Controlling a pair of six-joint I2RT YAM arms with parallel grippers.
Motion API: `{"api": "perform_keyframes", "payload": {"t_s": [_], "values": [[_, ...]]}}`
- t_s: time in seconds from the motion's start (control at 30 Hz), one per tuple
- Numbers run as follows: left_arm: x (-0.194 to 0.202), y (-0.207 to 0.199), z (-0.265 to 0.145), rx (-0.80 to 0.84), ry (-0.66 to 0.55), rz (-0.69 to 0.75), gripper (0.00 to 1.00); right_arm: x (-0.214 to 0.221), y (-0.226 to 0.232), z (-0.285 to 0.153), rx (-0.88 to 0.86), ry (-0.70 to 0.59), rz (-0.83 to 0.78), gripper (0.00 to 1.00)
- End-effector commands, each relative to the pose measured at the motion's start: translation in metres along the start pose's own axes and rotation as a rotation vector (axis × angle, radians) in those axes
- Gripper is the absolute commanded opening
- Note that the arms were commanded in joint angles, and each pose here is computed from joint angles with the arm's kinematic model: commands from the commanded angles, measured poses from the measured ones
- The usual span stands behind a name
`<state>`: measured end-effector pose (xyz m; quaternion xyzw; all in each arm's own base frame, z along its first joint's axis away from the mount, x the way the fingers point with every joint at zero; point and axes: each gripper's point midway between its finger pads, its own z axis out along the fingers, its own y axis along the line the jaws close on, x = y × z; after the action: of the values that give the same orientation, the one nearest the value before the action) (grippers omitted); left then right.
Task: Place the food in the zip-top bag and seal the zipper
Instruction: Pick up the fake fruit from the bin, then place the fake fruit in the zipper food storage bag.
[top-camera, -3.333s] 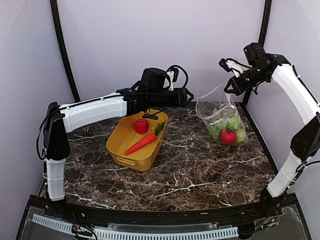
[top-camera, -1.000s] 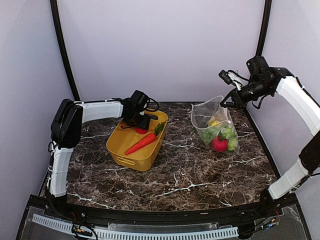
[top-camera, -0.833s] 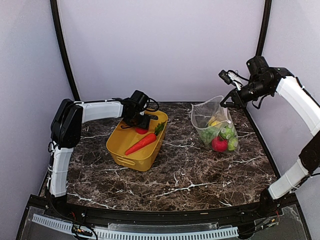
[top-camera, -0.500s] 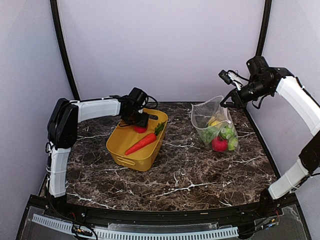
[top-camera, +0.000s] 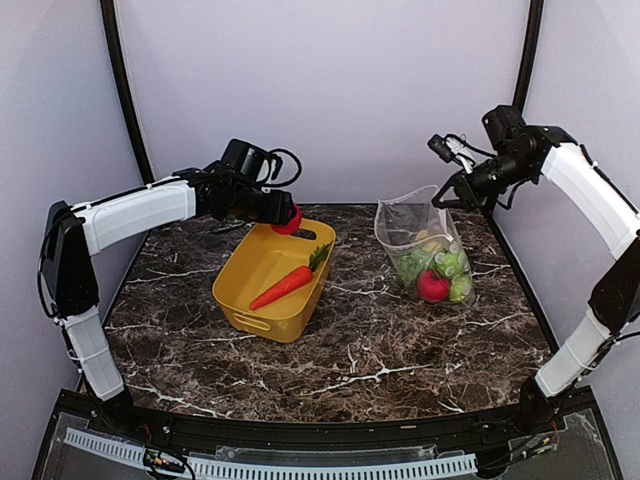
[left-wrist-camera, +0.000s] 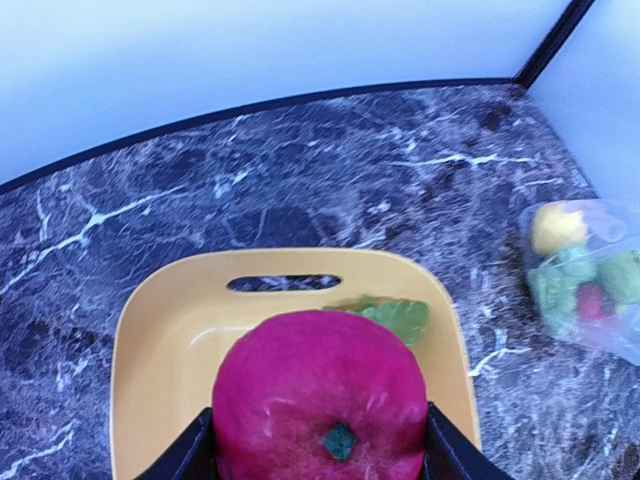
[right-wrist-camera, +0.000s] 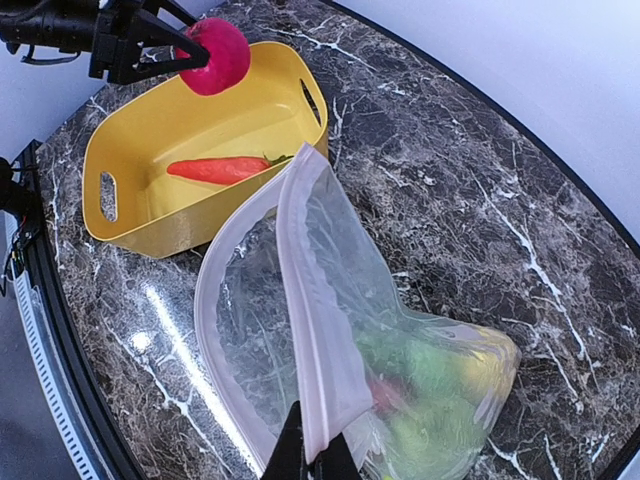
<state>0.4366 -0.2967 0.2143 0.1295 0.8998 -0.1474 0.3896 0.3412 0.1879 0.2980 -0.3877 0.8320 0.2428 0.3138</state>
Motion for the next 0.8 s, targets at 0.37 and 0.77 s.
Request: {"api": "perform_keyframes", "payload": {"t_s": [0.37, 0.77], "values": [[-0.047, -0.153, -0.135, 0.623, -0.449, 0.264, 0.53, -0.018, 0.027, 0.005, -0.076, -0.017, -0.061, 0.0], [-0.034, -0.212, -0.161, 0.874, -0.52, 0.31, 0.53, -0.023, 0.043, 0.0, -0.137, -0.045, -0.062, 0.0]]}}
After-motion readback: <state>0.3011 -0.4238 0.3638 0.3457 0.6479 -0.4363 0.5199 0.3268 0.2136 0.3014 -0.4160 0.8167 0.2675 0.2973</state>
